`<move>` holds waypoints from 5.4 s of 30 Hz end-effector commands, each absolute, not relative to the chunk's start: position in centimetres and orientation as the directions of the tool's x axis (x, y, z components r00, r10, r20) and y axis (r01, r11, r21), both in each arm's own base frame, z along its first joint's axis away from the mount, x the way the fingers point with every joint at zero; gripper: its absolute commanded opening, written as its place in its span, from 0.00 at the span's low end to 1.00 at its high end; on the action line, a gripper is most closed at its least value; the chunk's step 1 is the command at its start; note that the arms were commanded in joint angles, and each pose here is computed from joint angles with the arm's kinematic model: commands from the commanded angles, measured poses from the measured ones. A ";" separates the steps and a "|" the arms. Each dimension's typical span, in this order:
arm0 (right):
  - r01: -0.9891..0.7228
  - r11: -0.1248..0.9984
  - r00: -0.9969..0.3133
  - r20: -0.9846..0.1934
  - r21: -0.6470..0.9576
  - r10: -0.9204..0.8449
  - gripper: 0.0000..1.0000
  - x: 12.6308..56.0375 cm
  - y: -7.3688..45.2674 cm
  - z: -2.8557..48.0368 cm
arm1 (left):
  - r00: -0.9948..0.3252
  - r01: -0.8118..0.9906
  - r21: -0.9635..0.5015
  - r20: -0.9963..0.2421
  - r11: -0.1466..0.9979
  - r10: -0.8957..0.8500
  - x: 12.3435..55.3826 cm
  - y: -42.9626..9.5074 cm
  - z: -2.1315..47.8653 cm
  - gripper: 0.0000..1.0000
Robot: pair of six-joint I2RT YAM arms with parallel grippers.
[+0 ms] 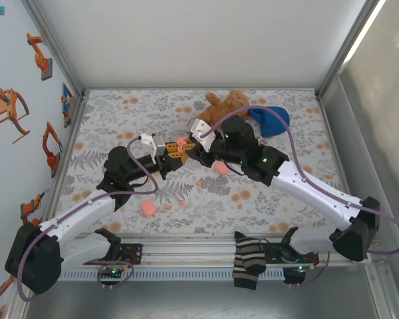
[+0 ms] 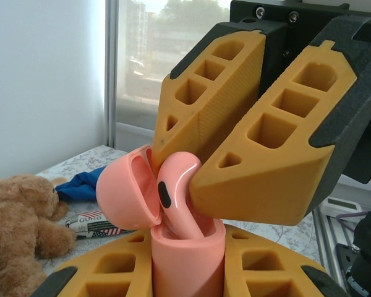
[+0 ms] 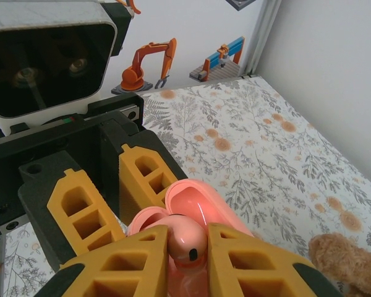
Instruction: Insert the wireless bluetooth earbuds into the charging case
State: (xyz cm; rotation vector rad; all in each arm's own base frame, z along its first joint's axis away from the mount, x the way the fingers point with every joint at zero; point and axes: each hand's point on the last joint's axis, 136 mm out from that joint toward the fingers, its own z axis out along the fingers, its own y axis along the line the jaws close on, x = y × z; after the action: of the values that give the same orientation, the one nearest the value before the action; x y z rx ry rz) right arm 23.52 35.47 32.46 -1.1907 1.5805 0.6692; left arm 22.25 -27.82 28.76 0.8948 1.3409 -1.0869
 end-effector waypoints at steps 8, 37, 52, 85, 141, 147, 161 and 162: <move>-0.941 0.312 0.024 -0.946 -0.131 -0.324 0.30 22.3 36.0 34.6 | -0.019 0.962 -0.055 -0.991 0.266 -0.134 21.8 -27.9 31.2 0.00; -0.723 0.686 -0.025 -0.989 -0.081 -0.144 1.00 25.4 28.4 40.8 | 0.054 0.943 0.019 -0.994 0.333 -0.097 20.1 -25.8 30.9 0.00; -0.469 0.850 -0.541 -0.839 0.240 -0.061 0.99 30.2 22.7 30.8 | 0.124 0.888 0.102 -0.992 0.448 -0.020 16.6 -21.4 31.6 0.00; -0.285 0.929 -0.955 -0.158 0.236 -0.252 0.58 27.0 32.0 7.7 | 0.183 0.863 0.153 -0.983 0.481 -0.016 14.4 -19.3 32.5 0.00; -0.376 0.916 -0.925 -0.109 0.141 -0.364 0.23 26.8 32.1 4.2 | 0.166 0.858 0.151 -0.986 0.492 0.013 14.8 -19.3 31.9 0.00; -0.398 0.908 -0.911 -0.169 0.130 -0.375 0.23 27.4 31.6 6.3 | 0.153 0.859 0.135 -0.988 0.494 0.003 15.0 -19.3 31.7 0.00; -0.449 0.885 -0.862 -0.320 0.123 -0.393 0.23 29.0 30.3 11.9 | 0.131 0.869 0.110 -0.991 0.482 -0.010 16.1 -20.4 31.6 0.00; -0.455 0.881 -0.859 -0.324 0.128 -0.396 0.23 28.9 30.4 12.1 | 0.129 0.870 0.109 -0.992 0.481 -0.009 16.1 -20.4 31.5 0.00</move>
State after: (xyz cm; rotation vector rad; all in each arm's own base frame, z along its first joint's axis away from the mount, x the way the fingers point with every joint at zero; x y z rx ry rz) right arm 29.07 30.96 11.71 -0.6018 2.7755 0.3183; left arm 16.42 -20.29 30.15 0.8750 1.3416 -0.7527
